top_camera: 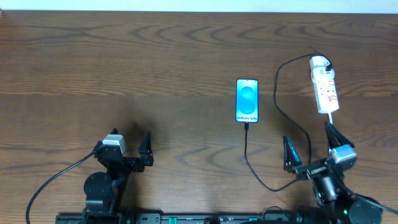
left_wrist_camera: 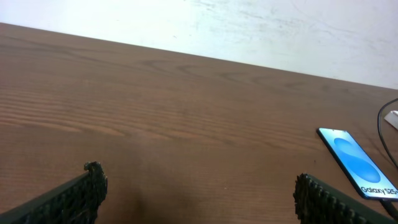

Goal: Plug charger to phone and switch on socket

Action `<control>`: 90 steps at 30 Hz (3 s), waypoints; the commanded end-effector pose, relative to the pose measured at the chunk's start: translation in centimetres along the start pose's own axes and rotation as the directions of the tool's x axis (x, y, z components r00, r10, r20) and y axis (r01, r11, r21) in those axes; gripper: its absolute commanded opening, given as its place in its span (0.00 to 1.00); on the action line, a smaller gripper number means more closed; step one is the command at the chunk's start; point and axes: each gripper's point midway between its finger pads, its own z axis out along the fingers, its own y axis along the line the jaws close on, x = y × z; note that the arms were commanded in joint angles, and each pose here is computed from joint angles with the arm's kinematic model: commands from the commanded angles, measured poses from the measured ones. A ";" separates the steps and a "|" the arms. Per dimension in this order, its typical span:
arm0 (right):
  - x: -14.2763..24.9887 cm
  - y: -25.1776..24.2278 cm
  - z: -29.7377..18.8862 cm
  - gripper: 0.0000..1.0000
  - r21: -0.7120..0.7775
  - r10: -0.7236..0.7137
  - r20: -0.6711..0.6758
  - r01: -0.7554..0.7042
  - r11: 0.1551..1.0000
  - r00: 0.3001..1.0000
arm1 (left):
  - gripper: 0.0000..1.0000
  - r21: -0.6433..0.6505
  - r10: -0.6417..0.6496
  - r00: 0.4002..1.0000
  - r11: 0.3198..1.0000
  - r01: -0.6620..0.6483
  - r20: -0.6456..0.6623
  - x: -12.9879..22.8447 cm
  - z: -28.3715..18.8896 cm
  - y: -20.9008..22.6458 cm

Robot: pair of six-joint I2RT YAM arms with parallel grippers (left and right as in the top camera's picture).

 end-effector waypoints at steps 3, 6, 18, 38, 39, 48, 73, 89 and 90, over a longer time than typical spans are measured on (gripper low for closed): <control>2.9 -1.7 1.0 0.99 0.062 0.026 0.007 -0.026 0.998 1.000 | 0.98 0.004 -0.013 0.999 1.000 0.013 -0.042 1.4 0.2 0.0; 5.0 -3.3 1.3 0.99 0.136 0.086 0.008 -0.086 0.987 0.996 | 0.98 0.004 -0.013 0.999 1.000 0.013 -0.042 1.4 0.2 0.0; 9.2 -6.9 1.0 0.99 0.327 0.188 0.001 -0.178 0.928 0.982 | 0.98 0.004 -0.013 0.999 1.000 0.013 -0.042 1.4 0.2 0.0; 11.6 -8.1 0.3 0.99 0.407 0.128 -0.117 -0.070 0.911 0.985 | 0.98 0.004 -0.013 0.999 1.000 0.013 -0.042 1.4 0.2 0.0; 11.6 -8.1 0.3 0.99 0.407 0.127 -0.116 -0.070 0.911 0.985 | 0.98 0.004 -0.013 0.999 1.000 0.013 -0.042 1.4 0.2 0.0; 11.6 -8.1 0.3 0.99 0.407 0.128 -0.117 -0.070 0.911 0.985 | 0.98 0.004 -0.013 0.999 1.000 0.013 -0.042 1.4 0.2 0.0; 11.6 -8.1 0.3 0.99 0.406 0.128 -0.117 -0.070 0.911 0.985 | 0.98 -0.037 0.015 0.999 0.999 -0.014 0.028 -0.1 0.3 0.8; 11.6 -8.1 0.3 0.99 0.407 0.128 -0.117 -0.070 0.911 0.985 | 0.98 -0.181 0.134 0.989 0.976 -0.120 0.069 -0.2 0.6 3.7; 11.6 -8.1 0.3 0.99 0.407 0.128 -0.117 -0.070 0.911 0.985 | 0.98 -0.182 0.144 0.987 0.975 -0.130 0.066 -0.2 0.6 3.7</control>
